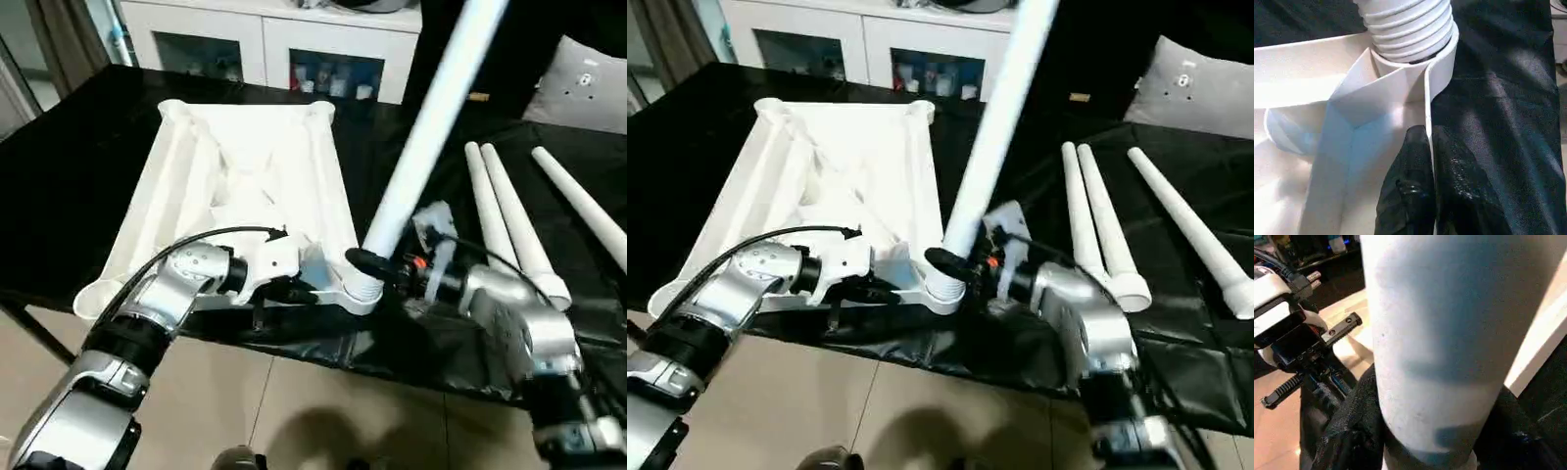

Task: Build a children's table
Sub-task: Insert table leg to table base, then rotate leg to tighten

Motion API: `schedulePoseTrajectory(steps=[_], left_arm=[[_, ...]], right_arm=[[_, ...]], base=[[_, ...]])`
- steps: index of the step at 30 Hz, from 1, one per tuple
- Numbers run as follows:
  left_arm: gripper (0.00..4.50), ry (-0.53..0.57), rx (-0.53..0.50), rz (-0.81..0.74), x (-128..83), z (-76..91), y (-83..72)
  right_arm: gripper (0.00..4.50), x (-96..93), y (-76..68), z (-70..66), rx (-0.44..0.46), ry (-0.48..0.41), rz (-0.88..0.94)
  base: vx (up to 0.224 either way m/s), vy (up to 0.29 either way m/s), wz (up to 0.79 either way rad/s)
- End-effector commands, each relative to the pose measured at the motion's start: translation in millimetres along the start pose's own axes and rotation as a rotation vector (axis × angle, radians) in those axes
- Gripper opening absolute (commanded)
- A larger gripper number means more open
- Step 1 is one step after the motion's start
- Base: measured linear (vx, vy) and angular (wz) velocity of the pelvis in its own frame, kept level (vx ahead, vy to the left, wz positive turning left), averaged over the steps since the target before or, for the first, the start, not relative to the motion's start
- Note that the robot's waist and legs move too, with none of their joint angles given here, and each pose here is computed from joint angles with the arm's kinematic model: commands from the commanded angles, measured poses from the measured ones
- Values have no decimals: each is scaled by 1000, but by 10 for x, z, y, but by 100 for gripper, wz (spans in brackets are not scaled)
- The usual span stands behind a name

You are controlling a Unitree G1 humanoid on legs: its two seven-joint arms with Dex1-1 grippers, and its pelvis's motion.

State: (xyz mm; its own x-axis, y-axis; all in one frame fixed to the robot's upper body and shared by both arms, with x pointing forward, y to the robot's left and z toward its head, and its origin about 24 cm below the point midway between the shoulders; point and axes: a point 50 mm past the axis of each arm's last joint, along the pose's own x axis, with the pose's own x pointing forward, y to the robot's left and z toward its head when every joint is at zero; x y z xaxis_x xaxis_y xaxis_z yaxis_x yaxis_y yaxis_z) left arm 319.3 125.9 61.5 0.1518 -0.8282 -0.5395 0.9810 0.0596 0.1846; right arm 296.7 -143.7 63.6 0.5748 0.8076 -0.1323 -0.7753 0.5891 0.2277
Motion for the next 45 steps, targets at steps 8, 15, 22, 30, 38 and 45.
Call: schedulePoseTrajectory(steps=[8, 15, 22, 30, 38, 45], left_arm=[[0, -70, 19, 45, -29, 102, 24], [0, -32, 49, 10, -59, 88, -7], [0, 4, 106, -42, -108, 139, 21], [0, 10, 120, -9, -172, 208, 179], [0, 44, 114, 33, -294, 195, 298], [0, -20, -6, 107, -278, 135, 216]], right_arm=[[191, -192, 12, -370, 9, 64, -112], [191, -169, 51, -465, -152, 262, -42], [191, -112, 62, -526, -196, 415, 92], [191, -75, 102, -572, -176, 440, 129], [191, 20, 96, -529, -177, 412, 103], [191, 127, 65, -510, -152, 376, -60]], base=[[0, 0, 0], [0, 0, 0], [0, 0, 0], [0, 0, 0], [0, 0, 0], [0, 0, 0]])
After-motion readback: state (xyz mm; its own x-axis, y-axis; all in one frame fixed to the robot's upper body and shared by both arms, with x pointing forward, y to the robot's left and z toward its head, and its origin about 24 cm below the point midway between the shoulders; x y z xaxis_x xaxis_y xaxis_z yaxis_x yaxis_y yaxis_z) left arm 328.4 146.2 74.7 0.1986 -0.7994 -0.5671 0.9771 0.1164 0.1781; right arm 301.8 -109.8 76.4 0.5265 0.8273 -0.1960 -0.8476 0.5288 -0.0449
